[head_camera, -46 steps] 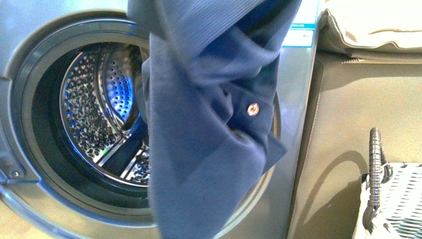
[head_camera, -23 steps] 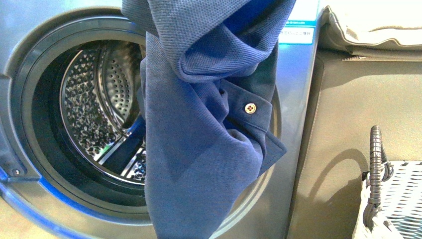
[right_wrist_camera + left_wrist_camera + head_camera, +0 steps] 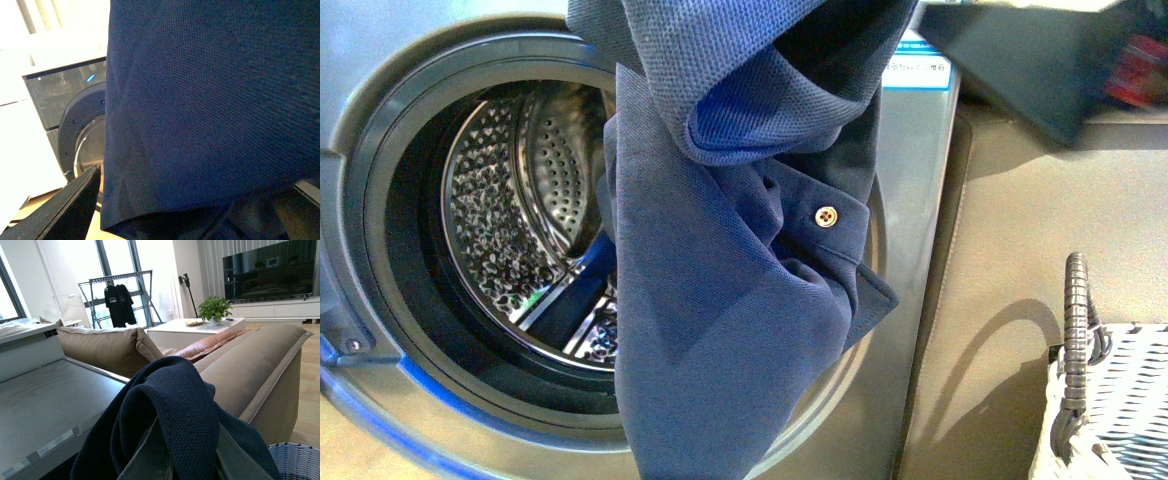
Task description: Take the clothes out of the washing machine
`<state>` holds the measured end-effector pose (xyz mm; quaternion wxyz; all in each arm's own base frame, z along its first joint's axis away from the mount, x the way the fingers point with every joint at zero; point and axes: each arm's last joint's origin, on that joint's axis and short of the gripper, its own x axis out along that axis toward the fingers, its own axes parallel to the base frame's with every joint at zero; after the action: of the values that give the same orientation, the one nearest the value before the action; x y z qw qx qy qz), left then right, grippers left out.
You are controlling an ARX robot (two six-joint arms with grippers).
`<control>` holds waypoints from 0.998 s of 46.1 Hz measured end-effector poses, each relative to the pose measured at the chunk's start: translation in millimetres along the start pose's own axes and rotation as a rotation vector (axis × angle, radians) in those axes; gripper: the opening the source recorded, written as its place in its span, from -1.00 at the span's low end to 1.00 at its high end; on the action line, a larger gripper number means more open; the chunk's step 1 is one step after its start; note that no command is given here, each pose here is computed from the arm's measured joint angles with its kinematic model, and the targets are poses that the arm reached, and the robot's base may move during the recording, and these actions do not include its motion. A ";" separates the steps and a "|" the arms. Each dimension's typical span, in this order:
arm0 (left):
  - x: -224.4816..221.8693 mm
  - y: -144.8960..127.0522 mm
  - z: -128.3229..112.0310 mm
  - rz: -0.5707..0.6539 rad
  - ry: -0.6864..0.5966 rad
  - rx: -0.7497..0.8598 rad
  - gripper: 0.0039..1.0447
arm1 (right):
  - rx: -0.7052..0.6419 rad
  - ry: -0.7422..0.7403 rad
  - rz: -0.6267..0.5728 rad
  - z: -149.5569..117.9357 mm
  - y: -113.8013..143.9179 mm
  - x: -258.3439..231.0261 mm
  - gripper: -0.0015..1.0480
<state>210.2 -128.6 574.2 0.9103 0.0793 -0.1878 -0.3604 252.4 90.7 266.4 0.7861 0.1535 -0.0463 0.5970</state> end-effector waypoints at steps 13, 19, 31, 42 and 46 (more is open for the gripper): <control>0.0 0.0 0.0 0.000 0.000 0.000 -0.87 | 0.016 0.025 0.045 4.1 -16.0 27.5 0.85; 0.0 0.0 0.0 0.000 0.000 0.000 -0.87 | 0.034 0.022 0.019 6.7 -26.3 43.1 0.85; 0.0 0.1 0.0 0.002 0.000 0.002 -0.87 | 0.051 -0.022 -0.079 8.3 -50.2 77.4 0.85; 0.0 0.1 0.0 0.004 0.001 0.002 -0.87 | 0.021 -0.079 -0.224 11.3 -65.5 105.6 0.85; 0.0 0.1 0.0 0.004 0.001 0.002 -0.87 | -0.016 -0.085 -0.270 11.5 -65.9 114.7 0.85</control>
<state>210.3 -128.5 574.2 0.9111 0.0801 -0.1879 -0.3581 348.9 177.5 294.4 0.8577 0.1775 -0.0632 0.4784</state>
